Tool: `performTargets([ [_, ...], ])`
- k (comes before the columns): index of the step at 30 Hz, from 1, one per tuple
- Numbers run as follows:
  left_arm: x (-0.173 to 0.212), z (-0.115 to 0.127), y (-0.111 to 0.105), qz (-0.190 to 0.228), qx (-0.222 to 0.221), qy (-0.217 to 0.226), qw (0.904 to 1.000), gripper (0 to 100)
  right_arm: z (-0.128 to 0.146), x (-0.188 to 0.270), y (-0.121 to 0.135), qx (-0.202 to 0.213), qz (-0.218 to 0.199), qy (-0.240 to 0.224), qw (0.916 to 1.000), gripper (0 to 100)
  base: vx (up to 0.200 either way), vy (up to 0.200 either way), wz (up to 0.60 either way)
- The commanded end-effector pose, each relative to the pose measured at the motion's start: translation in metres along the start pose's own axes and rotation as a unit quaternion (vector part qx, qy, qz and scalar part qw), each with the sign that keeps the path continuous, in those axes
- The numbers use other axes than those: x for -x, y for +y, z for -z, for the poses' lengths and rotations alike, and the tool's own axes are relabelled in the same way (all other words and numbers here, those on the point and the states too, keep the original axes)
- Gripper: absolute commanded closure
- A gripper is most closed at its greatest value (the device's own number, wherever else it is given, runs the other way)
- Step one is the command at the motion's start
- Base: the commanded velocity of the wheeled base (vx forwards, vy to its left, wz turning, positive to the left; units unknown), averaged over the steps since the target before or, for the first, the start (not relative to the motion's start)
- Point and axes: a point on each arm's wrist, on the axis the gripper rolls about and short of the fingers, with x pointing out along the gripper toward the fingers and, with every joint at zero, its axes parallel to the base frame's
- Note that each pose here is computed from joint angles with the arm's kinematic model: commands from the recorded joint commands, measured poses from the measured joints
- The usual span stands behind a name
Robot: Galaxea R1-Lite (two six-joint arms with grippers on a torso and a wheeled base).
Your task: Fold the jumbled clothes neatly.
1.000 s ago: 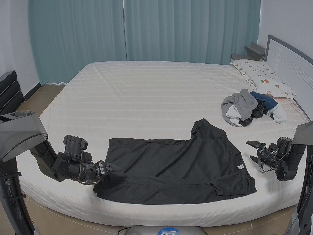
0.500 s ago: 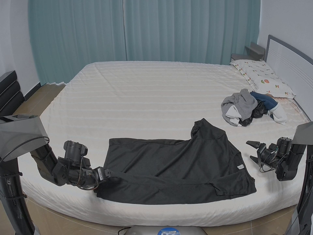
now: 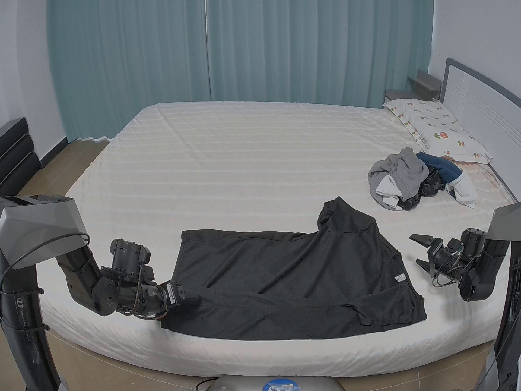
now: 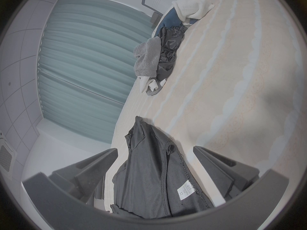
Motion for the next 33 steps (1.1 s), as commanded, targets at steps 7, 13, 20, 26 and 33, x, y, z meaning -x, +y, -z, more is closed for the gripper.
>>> performTargets([
  [7,0.01,-0.002,0.002,-0.002,0.011,-0.01,0.9999,100,0.0,0.0,0.0,0.0,0.0,0.0,1.0,0,0.0,0.0,0.0],
  [13,0.02,-0.005,-0.002,0.006,0.012,-0.021,0.9997,100,0.0,0.0,0.0,0.0,0.0,0.0,1.0,0,0.0,0.0,0.0],
  [20,0.038,-0.012,-0.013,0.034,0.049,-0.041,0.9974,100,-0.004,0.006,0.017,0.037,-0.02,-0.013,0.999,0,0.0,0.0,0.0],
  [26,0.042,-0.013,-0.015,0.037,0.055,-0.045,0.9968,100,0.007,0.002,0.045,0.064,-0.051,0.004,0.9967,0,0.0,0.0,0.0],
  [33,0.053,-0.013,-0.019,0.03,0.07,-0.032,0.9966,100,0.029,0.014,0.062,0.112,-0.038,0.047,0.9919,0,0.0,0.0,0.0],
])
